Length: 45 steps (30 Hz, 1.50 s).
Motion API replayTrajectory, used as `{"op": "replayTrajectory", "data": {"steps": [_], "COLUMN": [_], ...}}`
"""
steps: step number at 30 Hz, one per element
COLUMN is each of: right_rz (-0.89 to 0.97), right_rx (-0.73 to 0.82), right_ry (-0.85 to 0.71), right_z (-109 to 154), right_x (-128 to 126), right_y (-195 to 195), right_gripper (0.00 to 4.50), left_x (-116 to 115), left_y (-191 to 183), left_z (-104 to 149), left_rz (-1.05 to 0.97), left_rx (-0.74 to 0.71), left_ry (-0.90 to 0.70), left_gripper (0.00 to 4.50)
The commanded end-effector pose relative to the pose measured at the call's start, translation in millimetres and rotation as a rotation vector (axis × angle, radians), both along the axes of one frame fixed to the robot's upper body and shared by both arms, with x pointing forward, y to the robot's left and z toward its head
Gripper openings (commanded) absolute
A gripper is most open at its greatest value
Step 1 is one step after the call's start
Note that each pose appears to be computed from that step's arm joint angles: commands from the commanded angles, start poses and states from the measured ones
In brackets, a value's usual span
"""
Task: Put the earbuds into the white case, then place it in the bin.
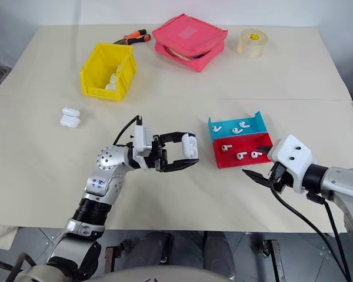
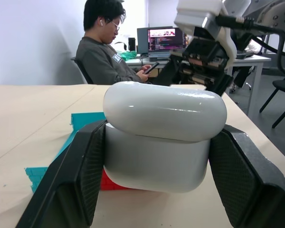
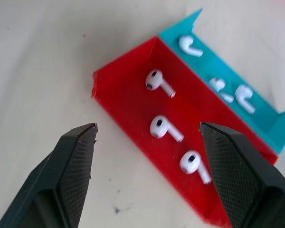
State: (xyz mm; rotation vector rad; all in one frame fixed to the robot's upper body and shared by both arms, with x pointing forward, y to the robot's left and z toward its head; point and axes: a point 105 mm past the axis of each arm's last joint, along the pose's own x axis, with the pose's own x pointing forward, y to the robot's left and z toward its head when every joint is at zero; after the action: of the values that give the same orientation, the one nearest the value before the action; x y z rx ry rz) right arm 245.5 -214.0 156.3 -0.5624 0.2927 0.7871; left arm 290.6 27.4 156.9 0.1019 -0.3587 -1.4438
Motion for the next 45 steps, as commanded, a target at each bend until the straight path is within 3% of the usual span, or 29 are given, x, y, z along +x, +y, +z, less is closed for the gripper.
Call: {"op": "replayTrajectory", "data": {"steps": [1, 3, 20, 22, 25, 35, 45], "right_rz": [0.001, -0.012, -0.057, -0.049, -0.038, 0.12, 0.37], "right_rx": [-0.022, -0.03, -0.129, -0.124, -0.124, -0.213, -0.426], "right_ry": [-0.057, -0.05, 0.081, 0.076, 0.067, 0.051, 0.005], "right_z": [15.0, 14.3, 5.4, 6.3, 7.0, 15.0, 23.0], "right_x": [-5.0, -6.2, -40.4, -38.1, -34.2, -11.2, 38.8], "right_y": [-1.2, -3.6, -35.1, -33.1, -29.9, -8.9, 11.0], "right_gripper": [3.0, 2.32, 2.32, 2.32, 1.76, 1.76, 1.76], "left_x": [-0.2, -0.6, -6.9, -7.0, -7.4, -9.7, -13.6], "left_y": [2.2, 2.6, 6.0, 6.1, 7.1, 13.4, 13.8], "left_z": [8.3, 7.6, 1.0, 0.9, 0.7, 1.3, -0.3], "left_rz": [-0.009, -0.014, -0.061, -0.062, -0.059, -0.031, -0.021], "left_rx": [-0.026, -0.022, 0.008, 0.009, 0.011, 0.01, 0.006], "left_ry": [-0.033, -0.032, -0.021, -0.022, -0.024, -0.029, -0.029], "left_gripper": [2.84, 2.84, 2.84, 2.84, 2.84, 2.84, 2.84]}}
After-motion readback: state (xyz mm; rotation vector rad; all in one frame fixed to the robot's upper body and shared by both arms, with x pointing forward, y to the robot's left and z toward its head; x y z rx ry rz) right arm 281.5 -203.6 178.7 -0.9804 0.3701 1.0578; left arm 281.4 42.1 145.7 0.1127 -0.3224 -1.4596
